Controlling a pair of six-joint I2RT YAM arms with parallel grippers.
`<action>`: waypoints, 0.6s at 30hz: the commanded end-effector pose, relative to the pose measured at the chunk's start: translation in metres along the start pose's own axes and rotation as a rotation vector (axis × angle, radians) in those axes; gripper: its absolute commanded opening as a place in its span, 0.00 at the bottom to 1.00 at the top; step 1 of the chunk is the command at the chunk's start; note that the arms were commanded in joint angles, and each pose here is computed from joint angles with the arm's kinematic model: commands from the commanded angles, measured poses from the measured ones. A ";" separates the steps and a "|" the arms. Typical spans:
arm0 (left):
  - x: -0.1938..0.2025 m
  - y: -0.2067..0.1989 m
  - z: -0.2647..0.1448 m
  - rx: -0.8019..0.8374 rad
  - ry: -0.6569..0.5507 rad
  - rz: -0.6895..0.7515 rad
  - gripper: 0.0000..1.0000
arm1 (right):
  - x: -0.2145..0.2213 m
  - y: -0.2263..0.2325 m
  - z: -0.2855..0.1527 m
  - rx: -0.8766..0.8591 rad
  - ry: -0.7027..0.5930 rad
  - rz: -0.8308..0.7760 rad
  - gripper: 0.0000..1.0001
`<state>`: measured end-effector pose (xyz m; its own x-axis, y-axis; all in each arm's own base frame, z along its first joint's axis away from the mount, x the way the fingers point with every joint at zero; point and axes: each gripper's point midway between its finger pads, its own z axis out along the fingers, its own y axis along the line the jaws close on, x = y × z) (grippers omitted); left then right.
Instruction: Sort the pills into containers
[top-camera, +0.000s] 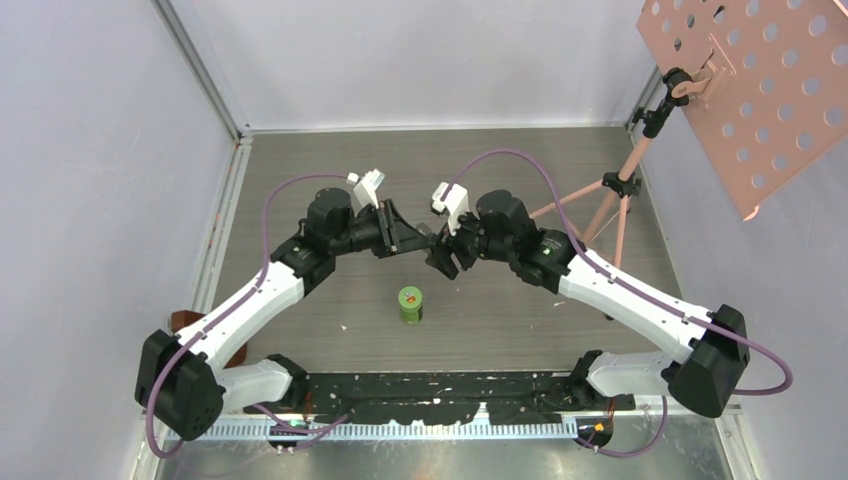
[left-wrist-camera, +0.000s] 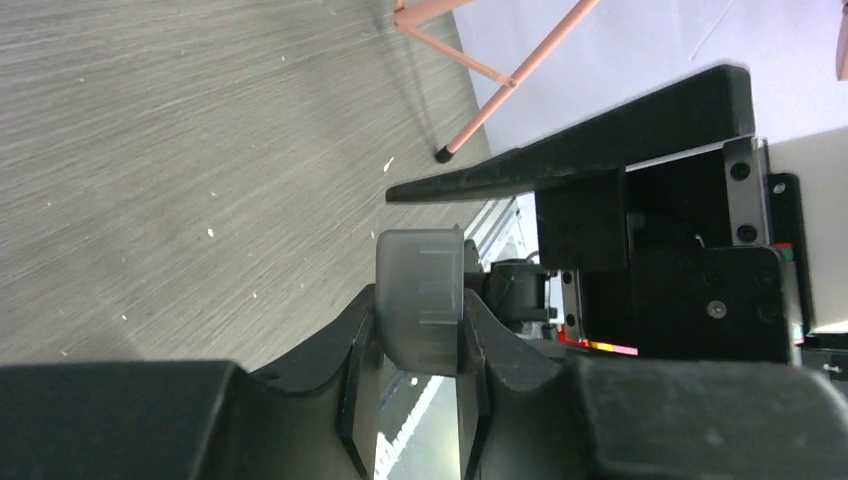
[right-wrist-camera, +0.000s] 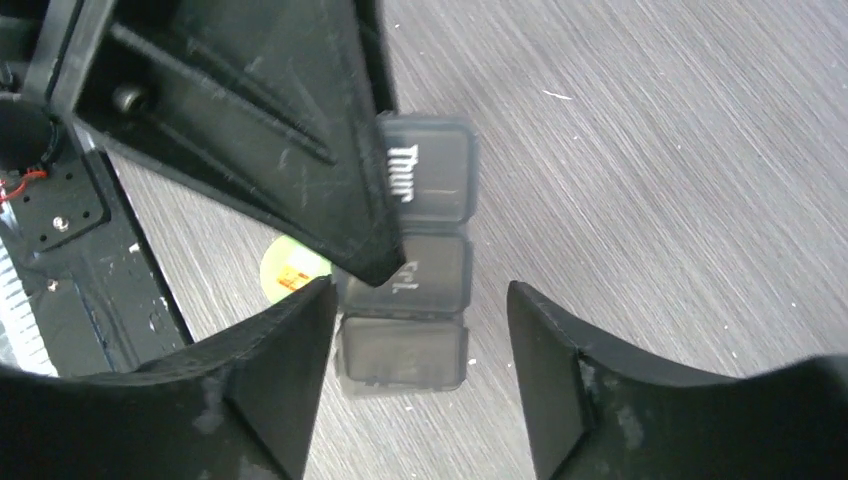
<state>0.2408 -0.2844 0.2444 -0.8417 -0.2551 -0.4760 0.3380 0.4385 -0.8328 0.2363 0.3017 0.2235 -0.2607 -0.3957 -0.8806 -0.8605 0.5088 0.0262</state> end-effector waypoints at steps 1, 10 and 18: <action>-0.004 -0.016 -0.003 0.040 0.007 0.024 0.00 | -0.033 -0.015 -0.014 0.099 -0.145 -0.038 0.79; -0.038 0.001 -0.031 -0.210 -0.153 0.006 0.00 | -0.044 -0.041 -0.051 0.286 -0.248 -0.088 0.89; -0.045 0.003 -0.050 -0.284 -0.226 -0.028 0.00 | -0.064 -0.009 -0.041 0.147 -0.369 -0.222 0.69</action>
<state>0.2569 -0.2425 0.2713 -0.7561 -0.4028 -0.5159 0.1986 0.6098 -0.7673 0.2455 0.2713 0.2817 -0.0025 -0.2655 -0.9641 -0.7764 0.6081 -0.1655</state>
